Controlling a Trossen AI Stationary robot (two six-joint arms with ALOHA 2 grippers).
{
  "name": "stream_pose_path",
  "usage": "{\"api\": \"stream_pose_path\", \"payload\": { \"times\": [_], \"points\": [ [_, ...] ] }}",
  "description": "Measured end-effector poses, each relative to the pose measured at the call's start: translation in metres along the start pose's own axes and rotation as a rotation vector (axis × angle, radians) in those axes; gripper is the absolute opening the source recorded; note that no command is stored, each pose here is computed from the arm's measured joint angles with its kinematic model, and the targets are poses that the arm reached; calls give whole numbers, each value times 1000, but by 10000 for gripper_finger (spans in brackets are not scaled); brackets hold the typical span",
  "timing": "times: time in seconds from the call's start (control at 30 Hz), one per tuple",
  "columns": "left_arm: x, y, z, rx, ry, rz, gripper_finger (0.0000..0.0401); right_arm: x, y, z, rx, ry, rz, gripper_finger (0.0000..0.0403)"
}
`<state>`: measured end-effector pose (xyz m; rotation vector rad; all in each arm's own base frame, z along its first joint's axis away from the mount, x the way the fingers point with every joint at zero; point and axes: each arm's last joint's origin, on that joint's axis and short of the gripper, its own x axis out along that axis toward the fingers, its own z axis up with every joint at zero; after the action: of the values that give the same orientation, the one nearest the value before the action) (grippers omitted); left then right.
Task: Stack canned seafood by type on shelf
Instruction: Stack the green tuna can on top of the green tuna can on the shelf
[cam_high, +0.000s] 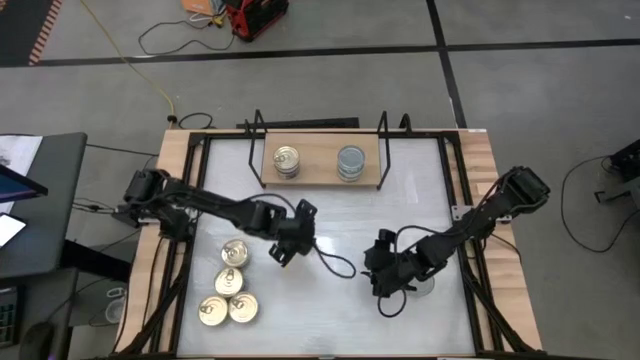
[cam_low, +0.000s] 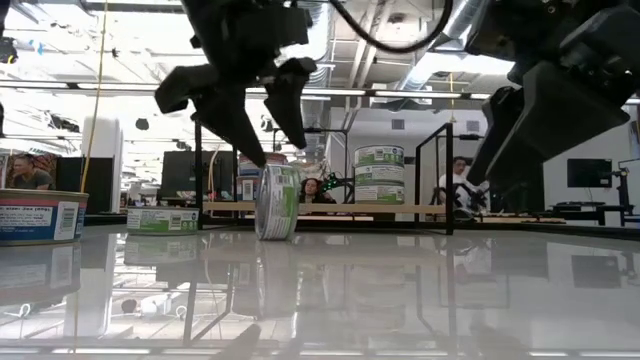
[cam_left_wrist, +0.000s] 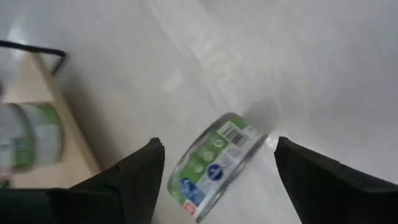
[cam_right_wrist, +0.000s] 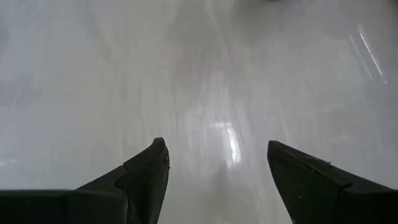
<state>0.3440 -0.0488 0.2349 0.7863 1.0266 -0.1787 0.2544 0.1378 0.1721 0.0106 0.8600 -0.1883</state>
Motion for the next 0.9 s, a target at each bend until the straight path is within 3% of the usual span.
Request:
{"api": "stream_pose_path", "payload": {
  "times": [0.27, 0.57, 0.77, 0.9],
  "points": [
    [17, 23, -18, -9, -2, -63, 285, -1, 2, 1, 5, -15, 6, 296],
    [43, 14, -28, 84, 114, -144, 271, -1, 4, 5, -3, -56, 25, 296],
    [41, 12, -33, 142, 215, -100, 190, 1, 0, 7, 6, -58, 12, 296],
    [41, 11, -33, 88, 221, -98, 123, 2, -1, 7, 7, -52, 3, 296]
  ]
}}
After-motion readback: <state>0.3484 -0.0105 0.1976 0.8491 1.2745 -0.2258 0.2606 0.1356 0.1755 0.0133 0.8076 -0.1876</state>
